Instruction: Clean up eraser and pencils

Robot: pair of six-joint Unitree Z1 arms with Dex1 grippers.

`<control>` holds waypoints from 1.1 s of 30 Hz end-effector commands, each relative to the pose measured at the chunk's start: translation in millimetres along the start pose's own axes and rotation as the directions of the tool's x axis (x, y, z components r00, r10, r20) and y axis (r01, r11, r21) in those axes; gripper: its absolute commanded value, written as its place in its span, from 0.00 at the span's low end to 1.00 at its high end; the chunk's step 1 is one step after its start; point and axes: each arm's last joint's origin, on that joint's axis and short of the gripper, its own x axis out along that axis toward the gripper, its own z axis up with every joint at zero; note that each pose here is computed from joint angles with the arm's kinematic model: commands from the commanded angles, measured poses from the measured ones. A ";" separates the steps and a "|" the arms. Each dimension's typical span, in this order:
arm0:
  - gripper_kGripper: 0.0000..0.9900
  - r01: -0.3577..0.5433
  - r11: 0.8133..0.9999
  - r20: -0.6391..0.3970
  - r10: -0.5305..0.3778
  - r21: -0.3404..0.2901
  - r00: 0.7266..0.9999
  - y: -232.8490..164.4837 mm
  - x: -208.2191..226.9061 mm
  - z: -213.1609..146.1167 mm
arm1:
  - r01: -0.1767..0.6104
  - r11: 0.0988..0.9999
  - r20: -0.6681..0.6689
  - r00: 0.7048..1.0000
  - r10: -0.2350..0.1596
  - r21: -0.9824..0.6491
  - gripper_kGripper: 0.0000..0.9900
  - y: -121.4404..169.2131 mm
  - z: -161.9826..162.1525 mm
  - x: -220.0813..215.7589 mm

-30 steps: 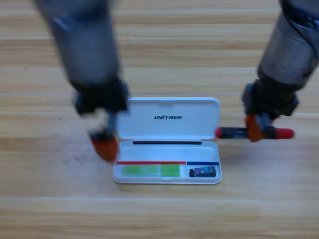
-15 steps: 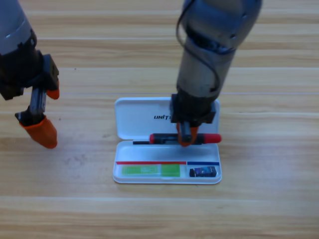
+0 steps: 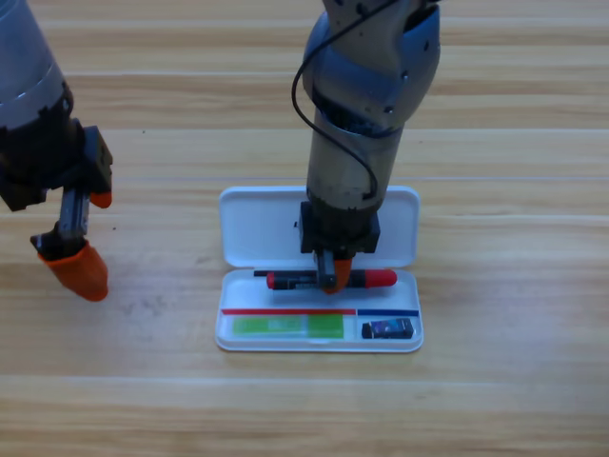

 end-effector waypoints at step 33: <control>0.00 -0.110 0.993 0.147 0.117 -0.053 0.982 57.6 -11.3 -2.3 | -0.120 0.989 0.648 0.761 0.033 0.090 1.00 177.4 -154.9 -229.4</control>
